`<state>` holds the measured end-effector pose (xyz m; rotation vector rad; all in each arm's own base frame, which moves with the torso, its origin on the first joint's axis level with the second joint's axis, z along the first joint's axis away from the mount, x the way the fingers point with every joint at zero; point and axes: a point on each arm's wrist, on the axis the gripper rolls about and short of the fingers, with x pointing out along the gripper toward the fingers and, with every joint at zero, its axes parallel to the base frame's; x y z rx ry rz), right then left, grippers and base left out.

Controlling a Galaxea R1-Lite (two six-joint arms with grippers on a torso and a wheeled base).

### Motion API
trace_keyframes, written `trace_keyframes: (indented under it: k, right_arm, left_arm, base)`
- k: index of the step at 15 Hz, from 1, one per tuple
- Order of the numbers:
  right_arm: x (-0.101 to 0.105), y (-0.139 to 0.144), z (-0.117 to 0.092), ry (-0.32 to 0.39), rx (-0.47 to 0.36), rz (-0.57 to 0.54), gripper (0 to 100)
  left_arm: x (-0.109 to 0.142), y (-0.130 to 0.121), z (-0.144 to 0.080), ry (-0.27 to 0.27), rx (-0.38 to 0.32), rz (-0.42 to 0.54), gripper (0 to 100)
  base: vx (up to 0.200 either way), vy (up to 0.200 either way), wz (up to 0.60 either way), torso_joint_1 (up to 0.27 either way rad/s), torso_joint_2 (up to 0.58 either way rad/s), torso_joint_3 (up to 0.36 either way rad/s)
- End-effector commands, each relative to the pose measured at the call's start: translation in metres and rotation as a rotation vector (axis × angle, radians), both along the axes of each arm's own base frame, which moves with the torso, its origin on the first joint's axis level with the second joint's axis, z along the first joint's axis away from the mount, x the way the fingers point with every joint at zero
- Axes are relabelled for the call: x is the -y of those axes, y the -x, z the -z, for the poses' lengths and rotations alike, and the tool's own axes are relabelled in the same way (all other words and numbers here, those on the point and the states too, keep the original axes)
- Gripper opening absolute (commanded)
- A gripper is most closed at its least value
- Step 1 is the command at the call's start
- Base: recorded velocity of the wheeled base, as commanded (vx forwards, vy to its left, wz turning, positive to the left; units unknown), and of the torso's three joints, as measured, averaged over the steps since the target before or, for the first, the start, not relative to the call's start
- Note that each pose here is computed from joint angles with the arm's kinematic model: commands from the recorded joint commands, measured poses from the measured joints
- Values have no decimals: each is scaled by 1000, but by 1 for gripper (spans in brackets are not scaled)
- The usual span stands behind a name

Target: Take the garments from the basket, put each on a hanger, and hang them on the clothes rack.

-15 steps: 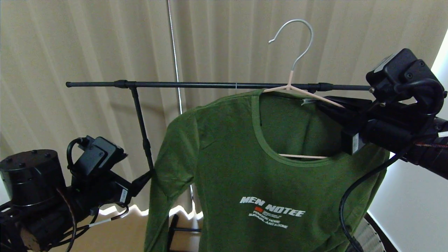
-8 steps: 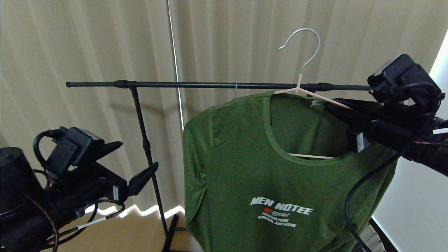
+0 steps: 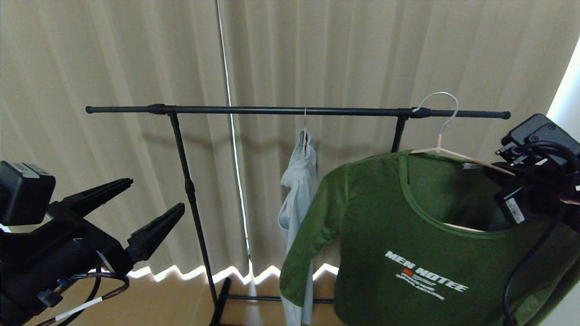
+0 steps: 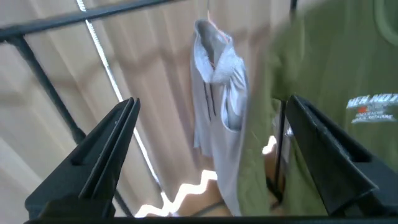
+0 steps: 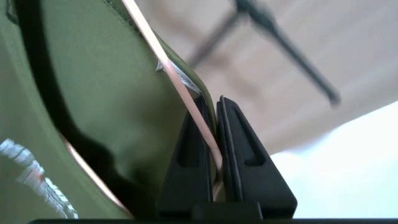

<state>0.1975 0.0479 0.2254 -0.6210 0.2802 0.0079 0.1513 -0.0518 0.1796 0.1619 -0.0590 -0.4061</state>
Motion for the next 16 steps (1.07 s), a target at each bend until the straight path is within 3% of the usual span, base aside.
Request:
trace_keyframes:
  k: [1,3,7,10,16]
  right_arm:
    - [22,9,-3,6,-4,104,0]
    - [40,13,-3,36,-35,197,0]
    - [45,17,3,67,-55,301,0]
    - [44,16,3,67,-53,298,0]
    - [35,22,2,58,-30,237,0]
  left_arm:
    - [-7,-4,5,-24,-14,-50,100]
    - [-11,-13,12,-49,-49,-84,100]
    - [-11,-14,15,-54,-67,-91,100]
    - [-23,-14,20,-71,-78,-153,100]
    - [-23,-14,18,-68,-72,-155,100]
  base:
    - [0,0,0,0,0,0]
    - [0,0,0,0,0,0]
    - [0,0,0,0,0,0]
    - [0,0,0,0,0,0]
    - [0,0,0,0,0,0]
